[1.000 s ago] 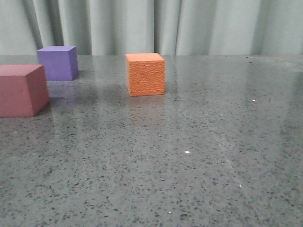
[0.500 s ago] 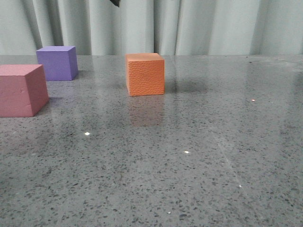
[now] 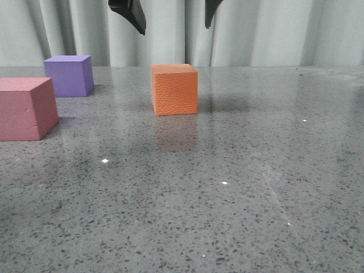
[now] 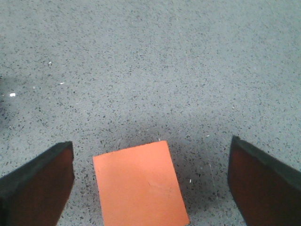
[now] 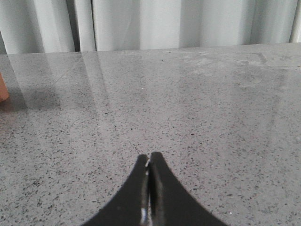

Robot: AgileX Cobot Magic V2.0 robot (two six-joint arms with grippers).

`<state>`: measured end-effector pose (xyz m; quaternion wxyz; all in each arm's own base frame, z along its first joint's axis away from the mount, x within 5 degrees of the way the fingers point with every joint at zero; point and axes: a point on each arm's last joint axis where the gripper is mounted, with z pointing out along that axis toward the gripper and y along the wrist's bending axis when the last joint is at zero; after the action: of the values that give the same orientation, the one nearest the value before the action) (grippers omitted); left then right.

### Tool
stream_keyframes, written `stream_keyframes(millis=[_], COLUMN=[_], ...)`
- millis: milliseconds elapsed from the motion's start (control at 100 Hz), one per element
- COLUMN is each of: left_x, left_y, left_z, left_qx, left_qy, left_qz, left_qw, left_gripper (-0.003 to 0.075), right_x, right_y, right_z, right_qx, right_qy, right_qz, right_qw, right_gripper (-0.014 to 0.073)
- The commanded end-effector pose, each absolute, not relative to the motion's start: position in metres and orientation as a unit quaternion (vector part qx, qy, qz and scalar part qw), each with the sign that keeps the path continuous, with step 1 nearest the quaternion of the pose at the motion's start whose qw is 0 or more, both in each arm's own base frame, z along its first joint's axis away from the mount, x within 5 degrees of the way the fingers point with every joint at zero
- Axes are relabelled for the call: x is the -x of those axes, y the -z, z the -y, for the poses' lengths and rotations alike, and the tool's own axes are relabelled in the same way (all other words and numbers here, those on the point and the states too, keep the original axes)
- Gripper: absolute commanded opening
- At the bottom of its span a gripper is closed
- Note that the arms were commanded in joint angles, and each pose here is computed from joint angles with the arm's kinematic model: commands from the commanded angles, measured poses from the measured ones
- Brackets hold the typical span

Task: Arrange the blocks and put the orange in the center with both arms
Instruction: 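Lower the left gripper over the orange cube and close on it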

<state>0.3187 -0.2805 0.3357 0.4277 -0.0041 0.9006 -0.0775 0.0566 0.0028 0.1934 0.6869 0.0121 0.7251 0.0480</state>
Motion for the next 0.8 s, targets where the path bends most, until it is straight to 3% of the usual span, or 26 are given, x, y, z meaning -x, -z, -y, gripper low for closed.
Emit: stream_keyframes(millis=[0, 790], left_x=[-0.314, -0.337], left_y=[-0.367, -0.299], left_z=[0.276, 0.291], left_qx=[0.011, 0.027], left_qy=[0.104, 0.049], left_qz=[-0.877, -0.915], left_qw=[0.468, 0.400], left_gripper=[0.0618, 0.0618], right_x=[-0.054, -0.054], right_y=[-0.207, -0.207], right_z=[-0.003, -0.003], right_qx=[-0.008, -0.008], right_qy=[-0.046, -0.046], right_qz=[-0.682, -0.682], right_qw=[0.730, 0.730], right_gripper=[-0.0067, -0.0067])
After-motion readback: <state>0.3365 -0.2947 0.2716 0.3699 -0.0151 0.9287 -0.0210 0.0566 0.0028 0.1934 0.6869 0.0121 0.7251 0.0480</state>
